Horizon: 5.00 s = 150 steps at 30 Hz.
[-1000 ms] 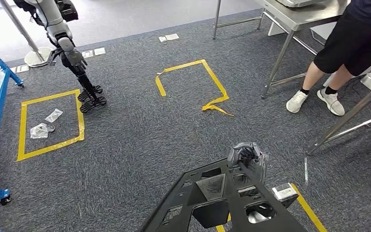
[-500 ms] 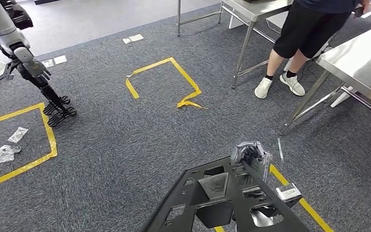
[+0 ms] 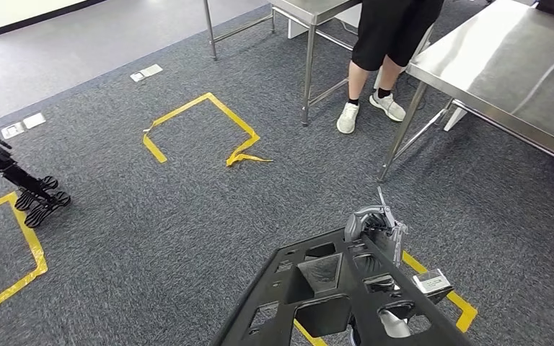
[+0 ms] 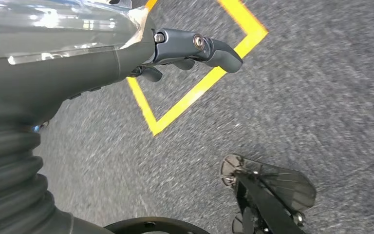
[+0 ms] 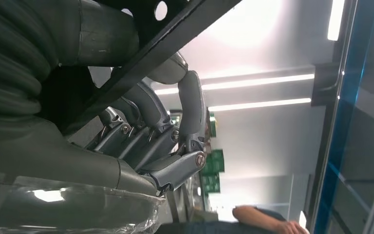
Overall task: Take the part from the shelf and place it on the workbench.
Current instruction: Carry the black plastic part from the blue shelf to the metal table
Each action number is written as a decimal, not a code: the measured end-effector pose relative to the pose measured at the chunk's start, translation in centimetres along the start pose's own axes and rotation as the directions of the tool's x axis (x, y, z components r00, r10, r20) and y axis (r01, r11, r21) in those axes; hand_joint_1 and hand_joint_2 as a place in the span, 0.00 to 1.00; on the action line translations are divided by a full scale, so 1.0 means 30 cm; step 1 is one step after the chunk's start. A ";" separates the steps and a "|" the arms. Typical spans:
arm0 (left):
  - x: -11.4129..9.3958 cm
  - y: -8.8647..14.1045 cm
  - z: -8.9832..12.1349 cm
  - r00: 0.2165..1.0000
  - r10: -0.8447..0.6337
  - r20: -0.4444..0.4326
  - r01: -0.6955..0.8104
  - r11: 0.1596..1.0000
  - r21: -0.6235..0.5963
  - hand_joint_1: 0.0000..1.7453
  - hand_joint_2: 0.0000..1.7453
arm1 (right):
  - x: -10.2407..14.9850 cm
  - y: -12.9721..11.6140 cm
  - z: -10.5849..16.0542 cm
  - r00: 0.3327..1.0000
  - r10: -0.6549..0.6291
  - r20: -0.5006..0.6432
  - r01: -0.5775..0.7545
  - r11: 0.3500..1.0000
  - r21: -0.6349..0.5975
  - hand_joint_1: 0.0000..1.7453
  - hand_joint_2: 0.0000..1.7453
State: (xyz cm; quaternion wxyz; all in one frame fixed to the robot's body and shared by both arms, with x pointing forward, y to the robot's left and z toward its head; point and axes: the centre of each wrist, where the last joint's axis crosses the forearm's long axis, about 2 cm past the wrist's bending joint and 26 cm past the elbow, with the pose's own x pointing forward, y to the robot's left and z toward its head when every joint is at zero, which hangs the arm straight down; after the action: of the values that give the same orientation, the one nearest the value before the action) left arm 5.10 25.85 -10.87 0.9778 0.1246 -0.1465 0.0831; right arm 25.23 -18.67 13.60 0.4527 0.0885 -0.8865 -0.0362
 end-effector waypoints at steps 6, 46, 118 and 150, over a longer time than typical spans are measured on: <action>0.003 0.004 -0.002 1.000 0.002 0.002 -0.002 1.000 0.010 0.00 1.00 | 0.002 -0.005 -0.010 1.000 0.004 0.007 -0.004 1.000 -0.005 1.00 1.00; 0.002 0.016 -0.006 0.999 0.021 0.041 -0.021 1.000 0.005 0.00 1.00 | 0.029 -0.078 -0.006 0.998 0.055 0.027 -0.053 0.996 -0.073 1.00 1.00; 0.005 0.000 -0.001 0.998 0.016 0.057 -0.016 1.000 -0.004 0.00 1.00 | 0.033 -0.063 -0.012 0.997 0.071 0.021 -0.070 0.997 -0.040 1.00 1.00; 0.001 -0.002 0.000 0.998 0.017 0.060 -0.017 1.000 -0.004 0.00 1.00 | 0.030 -0.058 -0.023 0.997 0.070 0.016 -0.070 0.997 -0.024 1.00 1.00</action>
State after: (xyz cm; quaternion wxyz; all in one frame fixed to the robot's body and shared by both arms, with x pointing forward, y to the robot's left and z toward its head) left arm 5.13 25.80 -10.86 0.9724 0.1243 -0.1771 0.0873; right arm 25.49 -20.52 14.48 0.4473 0.0517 -0.8923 -0.0314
